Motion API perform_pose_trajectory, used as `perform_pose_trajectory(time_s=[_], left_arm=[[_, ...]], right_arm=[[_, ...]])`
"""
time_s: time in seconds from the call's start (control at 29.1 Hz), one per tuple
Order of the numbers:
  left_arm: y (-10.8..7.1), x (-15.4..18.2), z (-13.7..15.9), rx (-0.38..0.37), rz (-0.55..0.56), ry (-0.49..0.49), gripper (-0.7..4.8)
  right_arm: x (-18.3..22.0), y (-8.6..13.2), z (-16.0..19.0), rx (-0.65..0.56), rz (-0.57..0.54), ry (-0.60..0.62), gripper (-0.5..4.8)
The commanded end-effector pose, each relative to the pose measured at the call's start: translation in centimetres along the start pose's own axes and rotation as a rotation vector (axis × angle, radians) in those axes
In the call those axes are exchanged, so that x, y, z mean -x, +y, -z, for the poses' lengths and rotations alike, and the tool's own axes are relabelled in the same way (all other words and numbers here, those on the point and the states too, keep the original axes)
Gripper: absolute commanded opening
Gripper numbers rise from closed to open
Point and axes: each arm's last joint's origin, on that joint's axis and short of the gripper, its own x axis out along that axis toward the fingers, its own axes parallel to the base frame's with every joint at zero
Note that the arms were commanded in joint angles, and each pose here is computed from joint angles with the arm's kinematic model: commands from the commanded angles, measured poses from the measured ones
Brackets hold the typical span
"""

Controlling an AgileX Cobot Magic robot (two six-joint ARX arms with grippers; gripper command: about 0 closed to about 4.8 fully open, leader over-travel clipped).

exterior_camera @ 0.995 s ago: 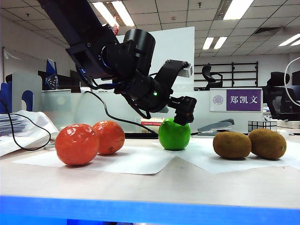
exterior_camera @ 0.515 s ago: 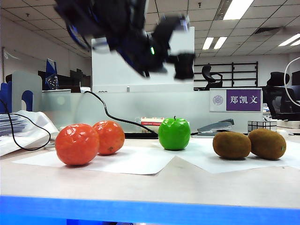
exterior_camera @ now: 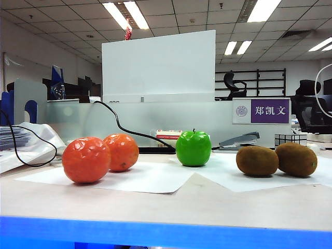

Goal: Put the same fruits together.

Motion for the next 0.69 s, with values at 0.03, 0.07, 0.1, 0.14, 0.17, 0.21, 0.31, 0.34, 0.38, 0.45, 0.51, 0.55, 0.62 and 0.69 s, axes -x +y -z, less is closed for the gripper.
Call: perform_pose_trajectory(time_s=[0.03, 0.07, 0.1, 0.14, 0.17, 0.21, 0.31, 0.34, 0.38, 0.45, 0.51, 0.55, 0.62, 0.69], left_arm=[[-0.2, 2.2, 0.4, 0.026, 0.044, 0.106, -0.06], [-0.2, 3.0, 0.4, 0.026, 0.048, 0.116, -0.06], [-0.3, 3.6, 0.6, 0.025, 0.052, 0.119, -0.06], [-0.4, 4.3, 0.8, 0.026, 0.054, 0.117, -0.06], [-0.6, 5.1, 1.1, 0.027, 0.057, 0.111, -0.06], [-0.8, 5.6, 1.4, 0.032, 0.064, 0.101, -0.06], [-1.1, 8.0, 2.4, 0.101, 0.048, 0.051, -0.06], [-1.1, 8.7, 2.7, 0.117, 0.039, 0.031, -0.06], [-1.2, 9.5, 3.0, 0.125, 0.024, 0.005, -0.06], [-1.3, 10.7, 3.5, 0.133, -0.011, -0.04, -0.06], [-1.5, 12.0, 4.0, 0.138, -0.025, -0.104, -0.06], [-1.5, 12.5, 4.2, 0.147, -0.032, -0.129, -0.06], [-1.7, 13.5, 4.9, 0.165, -0.059, -0.174, -0.06], [-1.8, 14.2, 5.6, 0.19, -0.105, -0.208, -0.06]], right_arm=[[0.5, 0.5, -0.2, -0.022, -0.081, -0.023, -0.08], [0.6, 0.6, 0.0, -0.021, -0.097, -0.026, -0.09], [0.7, 0.7, 0.2, -0.017, -0.105, -0.034, -0.09], [0.8, 0.8, 0.5, -0.014, -0.106, -0.039, -0.09], [0.9, 1.0, 0.9, -0.012, -0.104, -0.046, -0.09], [1.0, 1.0, 1.2, -0.016, -0.103, -0.051, -0.09], [1.6, 1.4, 2.1, -0.043, -0.092, -0.084, -0.09], [1.7, 1.6, 2.3, -0.048, -0.09, -0.096, -0.09], [2.0, 1.7, 2.5, -0.052, -0.084, -0.114, -0.09], [2.2, 1.8, 2.9, -0.061, -0.064, -0.141, -0.09], [2.4, 1.9, 3.4, -0.06, -0.026, -0.174, -0.09], [2.4, 1.9, 3.7, -0.061, -0.007, -0.189, -0.09], [2.4, 1.9, 4.4, -0.066, 0.021, -0.223, -0.09], [2.3, 1.9, 5.1, -0.088, 0.038, -0.257, -0.09]])
